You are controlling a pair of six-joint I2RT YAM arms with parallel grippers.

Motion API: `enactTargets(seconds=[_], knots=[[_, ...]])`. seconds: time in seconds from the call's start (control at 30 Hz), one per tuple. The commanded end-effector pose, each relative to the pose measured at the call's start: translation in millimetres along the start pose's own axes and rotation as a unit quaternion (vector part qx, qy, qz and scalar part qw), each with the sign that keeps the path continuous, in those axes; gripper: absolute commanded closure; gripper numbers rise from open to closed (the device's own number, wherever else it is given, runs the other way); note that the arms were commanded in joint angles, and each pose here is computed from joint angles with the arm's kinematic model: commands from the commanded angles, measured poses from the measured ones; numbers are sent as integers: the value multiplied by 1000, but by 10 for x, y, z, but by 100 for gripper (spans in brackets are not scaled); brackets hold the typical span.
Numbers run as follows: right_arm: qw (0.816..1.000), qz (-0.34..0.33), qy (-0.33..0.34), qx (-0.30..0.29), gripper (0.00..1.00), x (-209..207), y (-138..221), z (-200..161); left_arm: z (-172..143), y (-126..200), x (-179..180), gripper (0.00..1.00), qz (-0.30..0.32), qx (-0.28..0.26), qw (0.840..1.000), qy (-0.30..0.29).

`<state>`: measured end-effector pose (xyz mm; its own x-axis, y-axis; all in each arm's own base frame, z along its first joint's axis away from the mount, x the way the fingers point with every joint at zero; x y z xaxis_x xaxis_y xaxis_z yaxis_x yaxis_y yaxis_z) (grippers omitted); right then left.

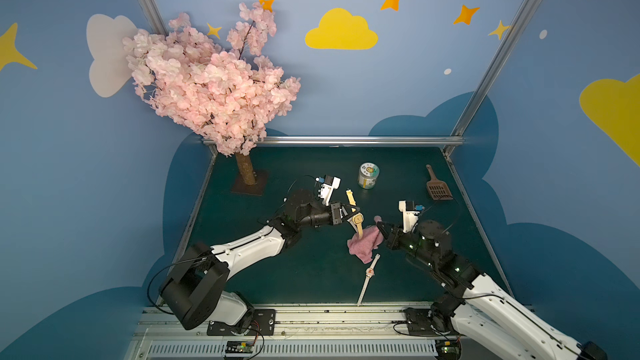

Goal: Wipe the watch dial
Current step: Wipe the watch.

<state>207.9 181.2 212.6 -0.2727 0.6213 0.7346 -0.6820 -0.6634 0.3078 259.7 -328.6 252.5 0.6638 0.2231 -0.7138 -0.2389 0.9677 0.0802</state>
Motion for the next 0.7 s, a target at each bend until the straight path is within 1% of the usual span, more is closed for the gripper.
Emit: enactTargets(seconds=[0.0, 0.07, 0.13, 0.2, 0.27, 0.37, 0.47, 0.53, 0.6, 0.67], knots=[[995, 96, 16, -26, 100, 342, 128, 115, 21, 30, -50, 97, -13, -5, 1000, -6], [989, 143, 31, -22, 100, 542, 180, 144, 24, 17, -45, 97, -15, -6, 1000, -5], [982, 182, 45, -3, 100, 722, 183, 137, 20, 5, -40, 97, -18, -5, 1000, -2], [978, 202, 50, 18, 100, 836, 138, 115, 20, 0, -39, 97, -20, -5, 1000, 0], [976, 207, 52, 37, 100, 897, 57, 85, 15, 0, -42, 97, -20, -5, 1000, 0], [976, 202, 53, 57, 100, 931, -101, 40, 20, 13, -62, 97, -21, -6, 1000, -2], [979, 190, 51, 49, 100, 913, -201, 70, 22, 30, -69, 97, -20, -7, 1000, -3], [986, 158, 45, 33, 100, 832, -249, 127, 8, 34, -69, 97, -20, -6, 1000, -2], [994, 101, 35, 20, 100, 691, -274, 188, 0, 41, -65, 97, -19, -7, 1000, -2], [995, 86, 36, 19, 100, 666, -266, 206, -1, 42, -60, 97, -18, -7, 1000, -2]])
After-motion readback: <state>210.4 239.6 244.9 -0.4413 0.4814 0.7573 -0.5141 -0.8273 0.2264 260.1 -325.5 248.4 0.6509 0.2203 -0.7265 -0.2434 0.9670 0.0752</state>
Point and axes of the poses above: each gripper's point midway between its finger pads, its own y axis back along the fingers, its own x axis along the line the jaws close on, z = x × y, the point moved 2 cm from there along y, back along the fingers, and after that the axes turned 11 degrees about -y, right-handed, at the moved point
